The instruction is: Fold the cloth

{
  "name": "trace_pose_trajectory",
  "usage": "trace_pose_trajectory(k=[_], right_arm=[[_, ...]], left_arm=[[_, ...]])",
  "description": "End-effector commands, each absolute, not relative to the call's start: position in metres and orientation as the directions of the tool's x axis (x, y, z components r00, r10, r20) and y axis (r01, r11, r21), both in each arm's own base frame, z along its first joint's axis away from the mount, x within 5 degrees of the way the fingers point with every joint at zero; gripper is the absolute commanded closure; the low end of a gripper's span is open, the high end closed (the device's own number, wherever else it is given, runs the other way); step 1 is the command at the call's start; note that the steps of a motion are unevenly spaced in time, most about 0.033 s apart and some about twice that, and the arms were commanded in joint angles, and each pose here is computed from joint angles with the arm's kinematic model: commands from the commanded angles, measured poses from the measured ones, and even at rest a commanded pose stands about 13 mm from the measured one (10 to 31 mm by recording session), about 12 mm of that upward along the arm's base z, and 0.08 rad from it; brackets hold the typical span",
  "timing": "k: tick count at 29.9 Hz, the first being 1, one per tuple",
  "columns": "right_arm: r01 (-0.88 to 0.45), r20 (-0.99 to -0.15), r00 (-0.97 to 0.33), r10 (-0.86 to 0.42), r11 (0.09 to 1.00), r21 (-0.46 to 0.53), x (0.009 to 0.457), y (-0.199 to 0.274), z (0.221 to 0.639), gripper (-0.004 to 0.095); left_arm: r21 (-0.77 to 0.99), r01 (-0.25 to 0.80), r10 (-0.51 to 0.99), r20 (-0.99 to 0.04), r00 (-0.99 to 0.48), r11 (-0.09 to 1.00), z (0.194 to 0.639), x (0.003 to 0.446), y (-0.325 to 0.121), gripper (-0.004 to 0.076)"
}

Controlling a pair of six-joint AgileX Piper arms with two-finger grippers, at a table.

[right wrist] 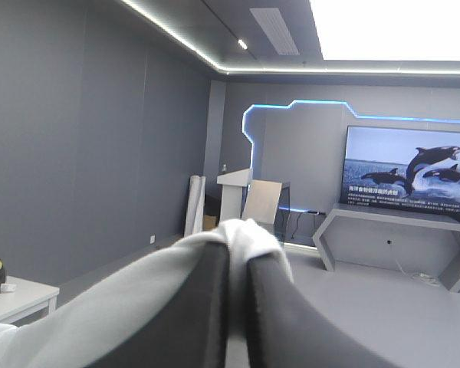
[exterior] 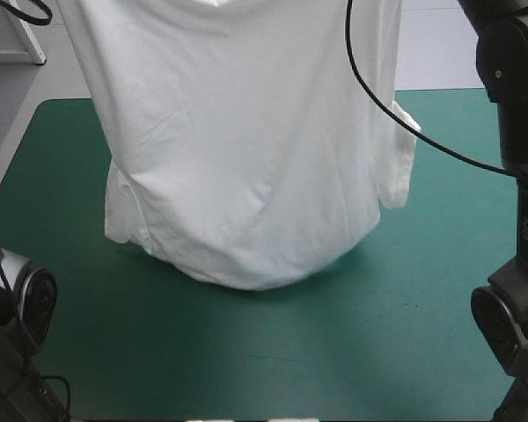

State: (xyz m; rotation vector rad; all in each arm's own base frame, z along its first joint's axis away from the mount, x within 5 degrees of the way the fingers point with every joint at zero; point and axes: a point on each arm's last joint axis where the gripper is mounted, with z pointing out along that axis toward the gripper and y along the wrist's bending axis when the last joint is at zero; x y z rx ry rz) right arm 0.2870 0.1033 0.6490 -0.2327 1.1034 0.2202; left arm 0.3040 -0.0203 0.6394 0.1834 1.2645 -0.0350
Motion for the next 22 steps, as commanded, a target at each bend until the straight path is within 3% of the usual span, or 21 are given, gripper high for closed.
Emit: trace_pose_trajectory(k=[1,5,9,12,15,18,22], right_arm=[[-0.241,-0.768,0.634,0.092,0.967,-0.083,0.252,0.088,0.679,0.0923],[-0.218,-0.763,0.642,0.070,0.971,-0.094,0.252,0.088,0.679,0.0923],[-0.190,-0.847,0.532,0.010,0.976,-0.107,0.261,0.087,0.668,0.0923],[-0.142,-0.945,0.323,-0.048,0.985,-0.098,0.278,0.085,0.646,0.0923],[-0.053,-0.996,0.033,-0.085,0.995,-0.087,0.312,0.085,0.607,0.0923],[0.020,-0.955,-0.269,-0.122,0.991,-0.132,0.355,0.088,0.552,0.0923],[-0.037,-0.812,-0.566,-0.142,0.988,-0.147,0.406,0.103,0.471,0.0927]], left_arm=[[0.137,0.082,0.085,-0.888,0.452,0.987,0.664,0.272,-0.018,0.0732],[0.157,0.074,0.109,-0.889,0.444,0.985,0.663,0.273,-0.018,0.0732],[0.187,0.076,0.143,-0.908,0.394,0.979,0.656,0.281,-0.019,0.0732],[0.221,0.119,0.191,-0.957,0.220,0.968,0.632,0.302,-0.021,0.0732],[0.202,0.189,0.205,-0.979,0.003,0.961,0.593,0.339,-0.024,0.0732],[0.143,0.268,0.207,-0.951,-0.231,0.953,0.540,0.381,-0.029,0.0732],[0.017,0.332,0.203,-0.821,-0.534,0.943,0.463,0.423,-0.034,0.0732]])
